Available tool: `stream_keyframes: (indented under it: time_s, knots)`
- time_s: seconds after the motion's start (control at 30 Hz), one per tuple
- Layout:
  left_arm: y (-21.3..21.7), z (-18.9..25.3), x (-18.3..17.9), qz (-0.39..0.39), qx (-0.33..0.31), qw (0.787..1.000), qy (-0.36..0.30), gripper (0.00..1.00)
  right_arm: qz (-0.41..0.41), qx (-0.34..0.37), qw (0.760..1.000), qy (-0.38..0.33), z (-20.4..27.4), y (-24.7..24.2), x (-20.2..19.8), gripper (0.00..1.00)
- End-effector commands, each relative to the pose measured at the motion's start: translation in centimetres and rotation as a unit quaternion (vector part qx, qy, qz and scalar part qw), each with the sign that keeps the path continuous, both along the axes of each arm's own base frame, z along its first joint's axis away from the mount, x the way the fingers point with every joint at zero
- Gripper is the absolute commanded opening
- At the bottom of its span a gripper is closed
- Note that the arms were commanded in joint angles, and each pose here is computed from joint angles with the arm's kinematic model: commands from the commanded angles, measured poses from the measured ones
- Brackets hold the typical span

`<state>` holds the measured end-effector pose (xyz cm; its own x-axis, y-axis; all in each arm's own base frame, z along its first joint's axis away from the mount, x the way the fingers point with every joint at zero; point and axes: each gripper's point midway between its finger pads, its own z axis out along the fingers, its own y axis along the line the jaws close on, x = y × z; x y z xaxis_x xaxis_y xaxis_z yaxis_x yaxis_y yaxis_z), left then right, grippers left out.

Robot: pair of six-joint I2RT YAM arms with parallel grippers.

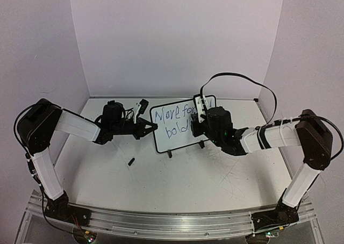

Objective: Write a sentence on the whiteboard
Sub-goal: Write on the whiteboard with the whiteboard marker without the cap.

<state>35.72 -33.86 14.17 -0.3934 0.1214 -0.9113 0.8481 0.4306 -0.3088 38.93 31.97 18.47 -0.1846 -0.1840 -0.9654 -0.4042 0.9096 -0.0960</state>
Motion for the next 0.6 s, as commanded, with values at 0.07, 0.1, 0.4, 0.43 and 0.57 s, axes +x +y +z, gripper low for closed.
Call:
stream_keyframes:
  time_s: [0.07, 0.1, 0.4, 0.43, 0.57]
  knots:
    - [2.1, -3.0, 2.3, 0.062, 0.068, 0.996, -0.010, 0.00, -0.005, 0.021, 0.999, -0.031, 2.1, 0.8, 1.2, 0.00]
    - [2.1, -3.1, 2.3, 0.062, 0.068, 0.996, -0.009, 0.00, -0.004, 0.020, 0.999, -0.030, 2.0, 0.8, 1.2, 0.00]
    - [2.1, -3.0, 2.3, 0.062, 0.069, 0.996, -0.010, 0.00, -0.003, 0.004, 1.000, -0.013, -0.2, 0.5, 0.9, 0.00]
    - [2.1, -3.0, 2.3, 0.062, 0.069, 0.996, -0.010, 0.00, -0.004, 0.003, 1.000, -0.010, -0.5, 0.4, 0.8, 0.00]
    - [2.1, -3.0, 2.3, 0.061, 0.068, 0.996, -0.010, 0.00, -0.002, 0.002, 1.000, 0.002, -1.4, 0.2, 0.3, 0.00]
